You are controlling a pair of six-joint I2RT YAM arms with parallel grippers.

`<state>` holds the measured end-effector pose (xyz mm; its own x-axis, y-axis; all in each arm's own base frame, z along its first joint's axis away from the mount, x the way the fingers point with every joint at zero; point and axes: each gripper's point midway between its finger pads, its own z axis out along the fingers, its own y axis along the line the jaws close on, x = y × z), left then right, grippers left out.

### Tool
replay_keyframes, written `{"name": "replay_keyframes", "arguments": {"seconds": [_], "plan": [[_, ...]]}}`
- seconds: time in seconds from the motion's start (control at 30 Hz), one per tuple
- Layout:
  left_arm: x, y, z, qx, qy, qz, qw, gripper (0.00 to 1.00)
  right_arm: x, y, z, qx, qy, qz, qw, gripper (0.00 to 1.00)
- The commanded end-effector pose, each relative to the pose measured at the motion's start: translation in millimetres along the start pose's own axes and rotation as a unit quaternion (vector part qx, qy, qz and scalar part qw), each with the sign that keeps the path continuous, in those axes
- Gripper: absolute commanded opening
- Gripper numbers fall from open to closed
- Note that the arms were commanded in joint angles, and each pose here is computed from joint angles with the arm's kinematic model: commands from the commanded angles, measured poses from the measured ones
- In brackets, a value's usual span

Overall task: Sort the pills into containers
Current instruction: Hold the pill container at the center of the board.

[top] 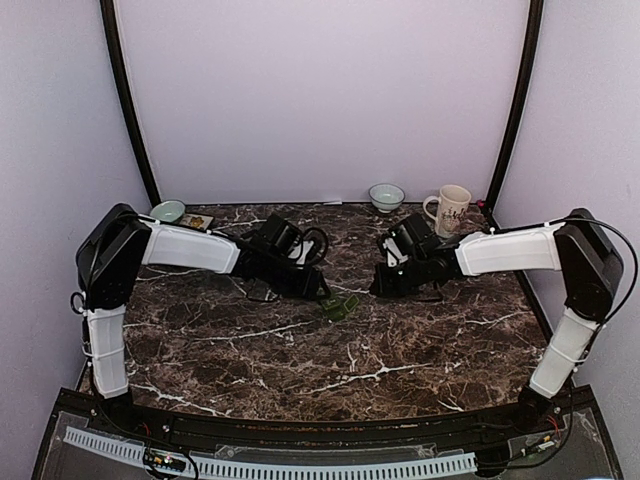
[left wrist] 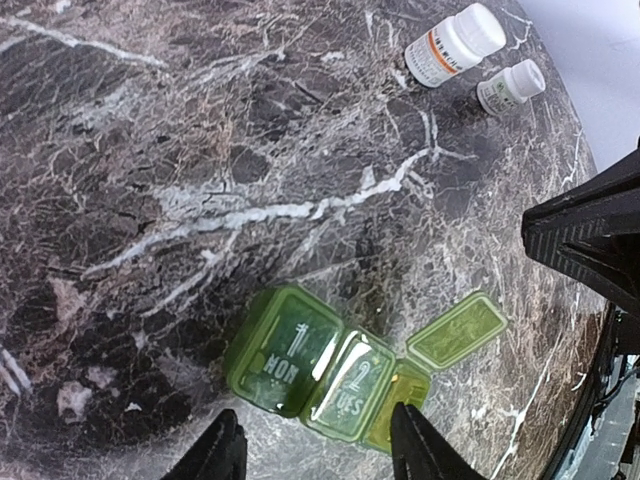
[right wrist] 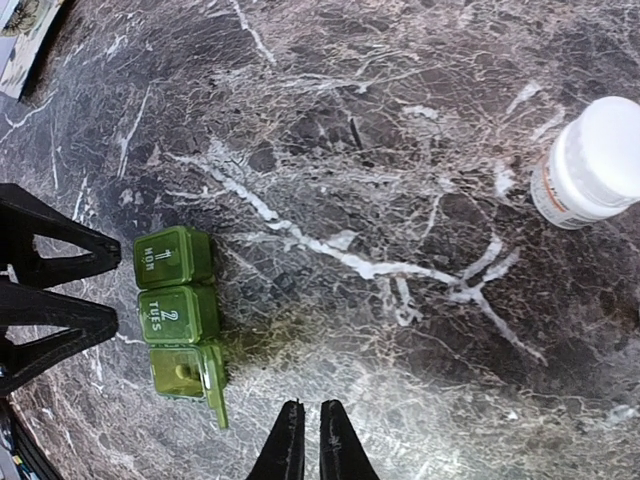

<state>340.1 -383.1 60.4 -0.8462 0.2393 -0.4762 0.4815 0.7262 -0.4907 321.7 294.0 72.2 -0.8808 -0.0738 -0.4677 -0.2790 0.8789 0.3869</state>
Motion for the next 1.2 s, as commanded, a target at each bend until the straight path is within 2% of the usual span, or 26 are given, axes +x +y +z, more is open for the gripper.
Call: {"name": "replay_keyframes", "arguments": {"seconds": [0.0,0.87,1.17], "plan": [[-1,0,0,0.002,0.014,0.004,1.000,0.51,-3,16,6,-0.037,-0.002,0.006,0.999,0.06],[7,14,16,-0.031,0.052,-0.001,0.998,0.47,4,32,19,-0.080,0.028,0.009,0.996,0.06],[9,18,18,-0.039,0.059,-0.003,0.997,0.45,2,49,16,-0.119,0.034,-0.006,0.992,0.06]]}}
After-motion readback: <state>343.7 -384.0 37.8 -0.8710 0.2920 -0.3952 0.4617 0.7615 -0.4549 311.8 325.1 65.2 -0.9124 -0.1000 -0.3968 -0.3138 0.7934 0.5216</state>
